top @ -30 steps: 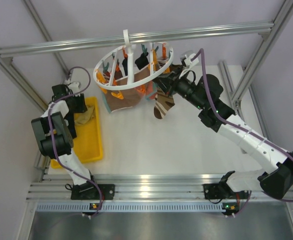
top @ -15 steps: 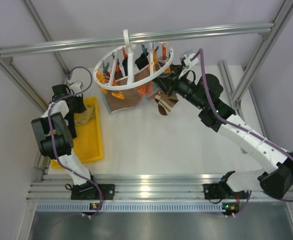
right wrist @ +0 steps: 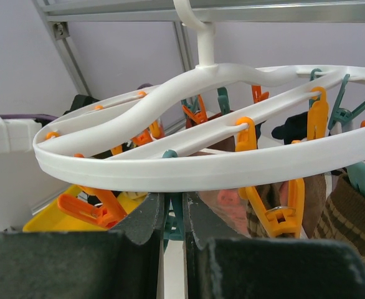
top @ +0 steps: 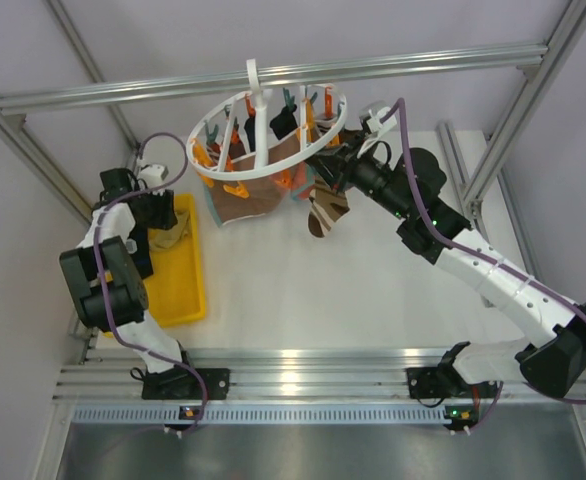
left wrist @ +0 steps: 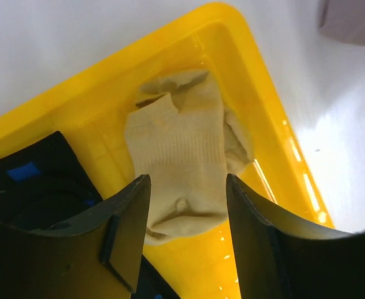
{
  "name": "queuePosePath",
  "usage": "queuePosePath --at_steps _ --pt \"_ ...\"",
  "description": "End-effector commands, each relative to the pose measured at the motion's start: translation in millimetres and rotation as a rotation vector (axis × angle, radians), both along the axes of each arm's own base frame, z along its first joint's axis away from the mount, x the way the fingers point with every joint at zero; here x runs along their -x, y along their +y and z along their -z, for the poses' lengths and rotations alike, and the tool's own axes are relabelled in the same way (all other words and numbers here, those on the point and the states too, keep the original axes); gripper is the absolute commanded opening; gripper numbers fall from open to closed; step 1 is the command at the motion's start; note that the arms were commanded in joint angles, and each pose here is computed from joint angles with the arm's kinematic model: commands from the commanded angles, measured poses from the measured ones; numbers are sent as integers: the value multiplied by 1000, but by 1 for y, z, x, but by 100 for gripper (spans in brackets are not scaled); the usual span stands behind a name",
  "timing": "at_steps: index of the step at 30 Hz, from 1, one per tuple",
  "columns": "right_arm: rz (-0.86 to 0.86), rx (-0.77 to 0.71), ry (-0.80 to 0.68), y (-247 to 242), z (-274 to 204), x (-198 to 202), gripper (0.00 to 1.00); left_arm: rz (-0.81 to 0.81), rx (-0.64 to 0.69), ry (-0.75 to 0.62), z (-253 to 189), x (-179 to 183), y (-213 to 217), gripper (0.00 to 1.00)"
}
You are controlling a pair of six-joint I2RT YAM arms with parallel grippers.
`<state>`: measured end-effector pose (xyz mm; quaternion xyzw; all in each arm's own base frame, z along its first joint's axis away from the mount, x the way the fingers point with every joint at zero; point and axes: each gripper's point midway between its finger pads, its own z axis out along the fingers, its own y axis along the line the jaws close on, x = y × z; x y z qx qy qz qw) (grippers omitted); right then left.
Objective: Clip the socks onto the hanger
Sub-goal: Adjust the sock in the bin.
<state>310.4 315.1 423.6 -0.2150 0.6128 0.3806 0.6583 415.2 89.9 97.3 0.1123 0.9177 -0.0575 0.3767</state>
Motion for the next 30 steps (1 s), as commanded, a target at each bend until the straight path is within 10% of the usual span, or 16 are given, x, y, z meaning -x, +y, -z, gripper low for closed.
queuePosePath --at_steps 1,7,14,30 --pt "0 52 74 6 28 -10 0 -13 -14 47 16 -10 8 57" --pt "-3 55 79 8 32 -12 0 -46 -22 78 38 -32 18 55" --pt "1 57 82 4 34 -11 0 -44 -17 29 20 -38 16 13" --pt "-10 53 75 0 31 -4 0 103 213 7 -61 40 -19 0"
